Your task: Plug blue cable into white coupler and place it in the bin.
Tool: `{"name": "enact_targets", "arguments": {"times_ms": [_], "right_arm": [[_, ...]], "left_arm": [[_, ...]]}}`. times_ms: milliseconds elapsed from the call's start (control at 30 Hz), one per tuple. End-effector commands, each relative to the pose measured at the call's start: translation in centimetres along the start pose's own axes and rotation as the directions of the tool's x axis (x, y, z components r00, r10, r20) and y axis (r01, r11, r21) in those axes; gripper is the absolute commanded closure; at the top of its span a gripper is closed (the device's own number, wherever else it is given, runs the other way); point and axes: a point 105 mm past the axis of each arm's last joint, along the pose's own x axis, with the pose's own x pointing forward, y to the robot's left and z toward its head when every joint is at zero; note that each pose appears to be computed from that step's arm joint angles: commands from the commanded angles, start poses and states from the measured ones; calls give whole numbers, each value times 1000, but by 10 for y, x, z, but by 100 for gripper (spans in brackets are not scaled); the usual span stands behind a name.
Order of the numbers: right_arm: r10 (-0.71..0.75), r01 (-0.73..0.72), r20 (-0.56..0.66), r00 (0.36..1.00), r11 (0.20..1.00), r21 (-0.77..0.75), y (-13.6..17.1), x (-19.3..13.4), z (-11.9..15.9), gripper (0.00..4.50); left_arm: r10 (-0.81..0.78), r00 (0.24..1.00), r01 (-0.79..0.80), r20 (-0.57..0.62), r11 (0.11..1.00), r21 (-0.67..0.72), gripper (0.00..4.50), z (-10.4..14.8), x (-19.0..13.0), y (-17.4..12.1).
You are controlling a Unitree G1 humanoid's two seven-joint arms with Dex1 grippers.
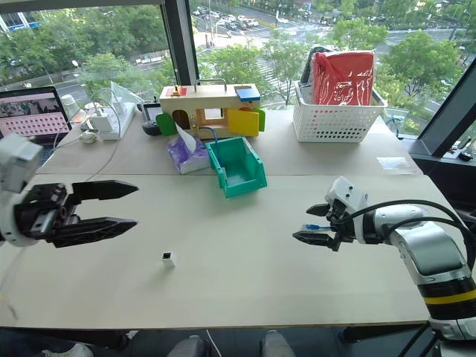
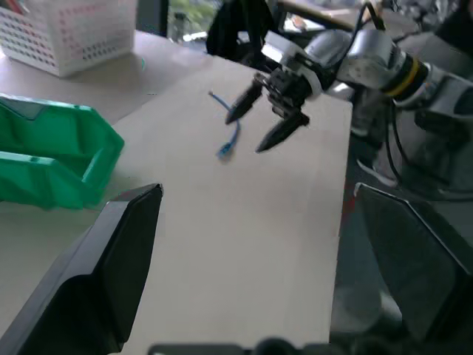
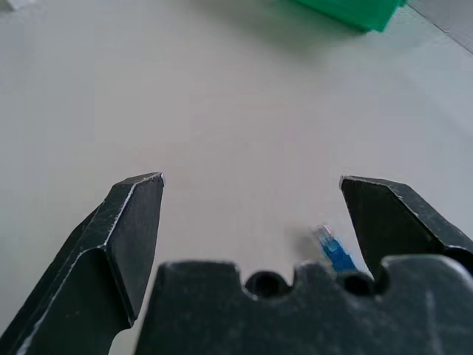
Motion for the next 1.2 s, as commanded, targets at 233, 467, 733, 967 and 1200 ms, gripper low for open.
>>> {"name": "enact_targets", "arguments": {"times_ms": [233, 467, 733, 967, 1200], "right_arm": [[-10, 11, -45, 999, 1000, 22, -34, -7, -28, 9], [46, -48, -126, 991, 999, -17, -45, -1, -41, 9], [59, -62, -122, 991, 998, -26, -51, 20, -50, 218], [102, -124, -214, 972, 988, -89, -46, 16, -60, 443], [327, -325, -8, 945, 936, -133, 11, 57, 4, 445]], "left_arm": [[-195, 977, 205, -86, 968, 144, 0, 14, 48, 26], [-188, 957, 207, -223, 976, 65, 0, -27, 37, 29], [-145, 959, 157, -243, 987, 32, 0, -52, 32, 34], [-134, 973, 146, -187, 988, 50, 0, -45, 37, 34], [-194, 978, 203, -75, 969, 143, 0, -29, 88, 35]]}}
